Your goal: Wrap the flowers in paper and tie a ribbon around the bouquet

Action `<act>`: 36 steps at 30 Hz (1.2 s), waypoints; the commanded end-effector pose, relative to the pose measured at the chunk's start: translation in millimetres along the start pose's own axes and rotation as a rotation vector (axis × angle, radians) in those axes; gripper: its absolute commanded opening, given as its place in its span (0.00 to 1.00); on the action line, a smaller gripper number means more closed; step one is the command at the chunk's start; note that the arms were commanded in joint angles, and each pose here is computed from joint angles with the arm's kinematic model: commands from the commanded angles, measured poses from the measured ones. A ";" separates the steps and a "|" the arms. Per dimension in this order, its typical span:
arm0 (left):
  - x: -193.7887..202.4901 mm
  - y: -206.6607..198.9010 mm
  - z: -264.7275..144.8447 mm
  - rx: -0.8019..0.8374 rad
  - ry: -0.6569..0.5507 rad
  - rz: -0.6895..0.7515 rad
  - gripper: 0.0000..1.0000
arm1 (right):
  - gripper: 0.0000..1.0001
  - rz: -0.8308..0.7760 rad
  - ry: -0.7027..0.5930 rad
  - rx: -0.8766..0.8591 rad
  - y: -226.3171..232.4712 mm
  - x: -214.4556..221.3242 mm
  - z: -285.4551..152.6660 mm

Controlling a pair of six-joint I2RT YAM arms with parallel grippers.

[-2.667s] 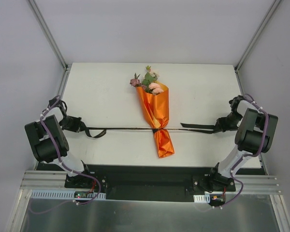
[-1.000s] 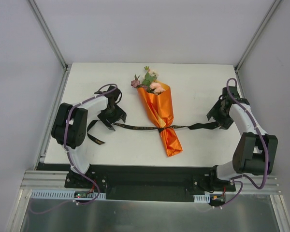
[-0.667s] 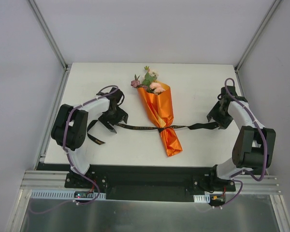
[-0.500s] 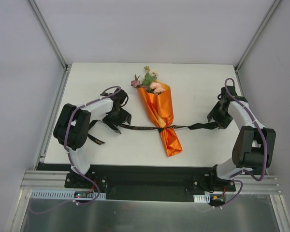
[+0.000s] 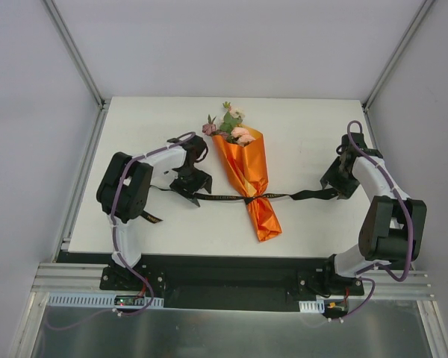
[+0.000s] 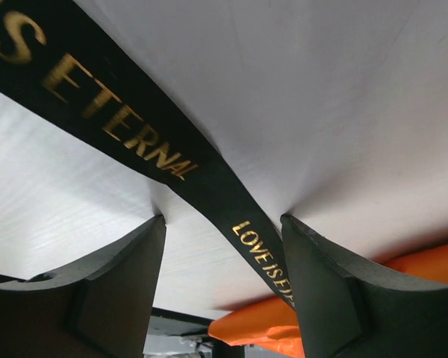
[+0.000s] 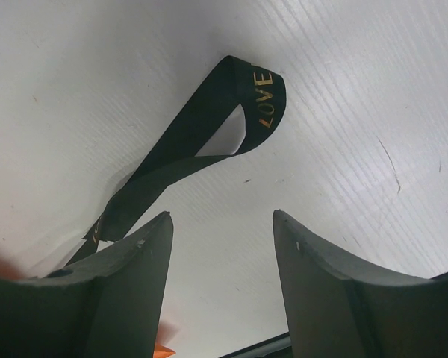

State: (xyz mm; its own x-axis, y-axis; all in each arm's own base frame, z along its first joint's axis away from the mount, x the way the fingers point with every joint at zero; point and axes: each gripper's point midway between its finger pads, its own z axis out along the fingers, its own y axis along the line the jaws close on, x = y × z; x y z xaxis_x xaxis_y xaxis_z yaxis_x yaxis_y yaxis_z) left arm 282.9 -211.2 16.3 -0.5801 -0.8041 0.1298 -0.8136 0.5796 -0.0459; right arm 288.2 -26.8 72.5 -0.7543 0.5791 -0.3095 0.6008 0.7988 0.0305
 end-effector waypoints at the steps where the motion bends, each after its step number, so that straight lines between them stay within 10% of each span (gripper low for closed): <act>1: 33.8 -1.2 24.8 -0.048 0.111 -0.055 0.61 | 0.59 -0.012 0.006 -0.014 -1.0 2.9 -8.9; 6: 34.6 -4.3 27.2 -0.041 0.108 -0.073 0.52 | 0.59 -0.013 0.002 -0.009 -3.5 4.3 -10.8; 14: 30.6 -38.0 1.3 0.170 0.060 0.102 0.02 | 0.59 0.120 0.148 -0.194 0.9 18.1 6.3; 20: 52.5 -77.3 -61.7 0.516 0.037 0.397 0.00 | 0.74 0.180 0.154 -0.271 9.4 8.9 7.5; 36: 82.1 -78.8 -129.9 0.780 0.019 0.745 0.00 | 0.45 0.181 0.129 -0.084 -28.6 -10.3 23.6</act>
State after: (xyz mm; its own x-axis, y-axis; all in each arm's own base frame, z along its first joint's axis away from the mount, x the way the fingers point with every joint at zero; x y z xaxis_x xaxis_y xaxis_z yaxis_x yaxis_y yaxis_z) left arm 307.7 -302.8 147.5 -0.9235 -0.3590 -0.1349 -0.1634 0.6865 -0.7086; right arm 285.8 -40.2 43.6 -0.6745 0.7299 -0.1103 0.6988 0.6795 0.2233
